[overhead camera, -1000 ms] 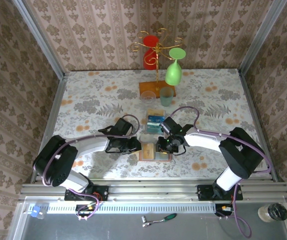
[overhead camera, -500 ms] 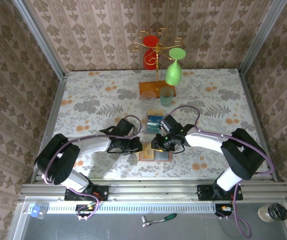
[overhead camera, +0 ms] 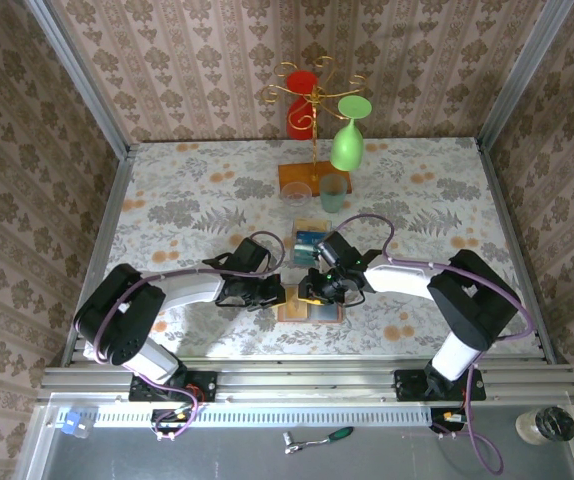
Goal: Take the credit cards out of the card holder
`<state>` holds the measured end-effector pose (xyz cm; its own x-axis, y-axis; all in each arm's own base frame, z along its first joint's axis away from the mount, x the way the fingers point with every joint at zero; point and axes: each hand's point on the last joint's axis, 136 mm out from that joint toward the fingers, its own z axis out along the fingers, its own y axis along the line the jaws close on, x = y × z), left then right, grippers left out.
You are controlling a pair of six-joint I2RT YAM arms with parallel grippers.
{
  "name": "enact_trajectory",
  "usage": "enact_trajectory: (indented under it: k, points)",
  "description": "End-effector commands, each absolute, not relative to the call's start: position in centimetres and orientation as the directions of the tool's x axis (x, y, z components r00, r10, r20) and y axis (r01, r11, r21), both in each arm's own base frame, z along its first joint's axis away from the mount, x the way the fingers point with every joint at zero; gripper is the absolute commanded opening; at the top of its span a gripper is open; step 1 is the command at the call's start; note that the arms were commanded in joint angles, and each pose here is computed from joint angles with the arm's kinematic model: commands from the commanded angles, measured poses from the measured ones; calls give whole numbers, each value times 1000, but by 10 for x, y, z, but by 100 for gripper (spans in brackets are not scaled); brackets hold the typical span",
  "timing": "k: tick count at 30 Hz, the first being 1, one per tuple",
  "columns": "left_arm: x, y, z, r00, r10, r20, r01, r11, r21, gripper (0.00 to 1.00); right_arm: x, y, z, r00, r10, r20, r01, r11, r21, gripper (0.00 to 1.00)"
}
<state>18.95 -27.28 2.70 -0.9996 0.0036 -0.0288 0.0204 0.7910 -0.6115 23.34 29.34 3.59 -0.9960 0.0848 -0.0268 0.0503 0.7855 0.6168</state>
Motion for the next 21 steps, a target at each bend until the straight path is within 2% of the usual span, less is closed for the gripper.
enact_trajectory:
  k: [1, 8, 16, 21]
  points:
    - [182, -264, 15, -1000, 2, 0, 1, 813, -582, 3, 227, 295, 28, -996, 84, 8, 71, 782, 620, 26]
    - [182, -264, 15, -1000, 2, 0, 2, 813, -582, 3, 226, 298, 22, -997, 77, 18, 71, 774, 629, 21]
    - [182, -263, 13, -1000, 2, 5, -1, 816, -578, 3, 225, 302, 20, -998, 63, 29, 67, 765, 641, 21]
    - [181, -263, 14, -1000, 5, 2, 3, 817, -576, 4, 224, 285, 14, -998, 66, 3, 57, 836, 546, 23]
